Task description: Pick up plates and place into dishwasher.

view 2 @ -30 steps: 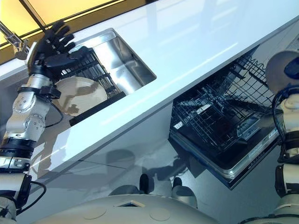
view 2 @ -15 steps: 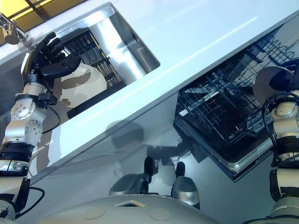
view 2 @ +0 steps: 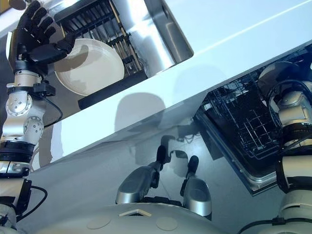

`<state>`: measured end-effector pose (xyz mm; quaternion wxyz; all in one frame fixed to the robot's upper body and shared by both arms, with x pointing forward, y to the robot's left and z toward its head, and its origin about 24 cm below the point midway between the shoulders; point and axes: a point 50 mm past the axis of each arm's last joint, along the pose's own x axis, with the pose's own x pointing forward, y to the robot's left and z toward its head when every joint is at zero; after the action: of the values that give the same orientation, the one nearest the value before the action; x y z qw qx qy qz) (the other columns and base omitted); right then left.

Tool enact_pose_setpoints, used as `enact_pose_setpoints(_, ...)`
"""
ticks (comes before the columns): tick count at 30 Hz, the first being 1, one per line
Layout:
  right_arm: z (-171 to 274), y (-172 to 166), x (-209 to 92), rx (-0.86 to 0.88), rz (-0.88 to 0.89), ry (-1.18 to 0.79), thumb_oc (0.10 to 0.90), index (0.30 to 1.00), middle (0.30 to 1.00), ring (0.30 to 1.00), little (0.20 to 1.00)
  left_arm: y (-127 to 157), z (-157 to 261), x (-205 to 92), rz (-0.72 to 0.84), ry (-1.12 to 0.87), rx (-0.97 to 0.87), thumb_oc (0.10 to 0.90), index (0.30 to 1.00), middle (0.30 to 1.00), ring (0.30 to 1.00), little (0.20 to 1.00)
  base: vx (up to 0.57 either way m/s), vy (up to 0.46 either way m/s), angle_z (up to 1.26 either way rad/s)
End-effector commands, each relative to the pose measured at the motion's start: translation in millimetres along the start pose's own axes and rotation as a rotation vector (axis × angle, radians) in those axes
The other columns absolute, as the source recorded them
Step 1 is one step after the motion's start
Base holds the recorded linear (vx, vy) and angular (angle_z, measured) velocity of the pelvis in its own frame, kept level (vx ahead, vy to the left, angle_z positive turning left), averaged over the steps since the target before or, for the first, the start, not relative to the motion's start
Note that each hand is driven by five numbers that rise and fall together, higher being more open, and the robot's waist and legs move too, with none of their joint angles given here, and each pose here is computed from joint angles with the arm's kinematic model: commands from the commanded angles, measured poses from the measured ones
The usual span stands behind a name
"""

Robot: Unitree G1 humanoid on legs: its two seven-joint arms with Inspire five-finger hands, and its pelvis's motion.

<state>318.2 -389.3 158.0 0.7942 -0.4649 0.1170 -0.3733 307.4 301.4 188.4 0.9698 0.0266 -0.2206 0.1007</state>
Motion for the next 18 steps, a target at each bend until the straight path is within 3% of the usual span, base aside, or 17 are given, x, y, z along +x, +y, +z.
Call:
enact_pose_setpoints(1,26.1,-43.4,11.7,-0.002,-0.185,-0.109,0.800,0.900,0.900,0.900,0.900,-3.5,67.3,14.4,-0.029,-0.327,-0.024,0.800,0.900,0.900,0.900,0.900,-0.02,-0.014,0.05)
enact_pose_setpoints(6,26.5,-31.2,7.3,0.043,-0.150,-0.143,0.800,0.900,0.900,0.900,0.900,-6.1,66.3,11.4,-0.046,-0.326,-0.025,0.800,0.900,0.900,0.900,0.900,0.00,-0.002,0.01)
enact_pose_setpoints(18,56.7,2.6,-29.8,0.363,-0.033,-0.383,0.800,0.900,0.900,0.900,0.900,-5.7,53.5,0.5,-0.059,-0.292,-0.039,0.800,0.900,0.900,0.900,0.900,0.01,0.003,0.00)
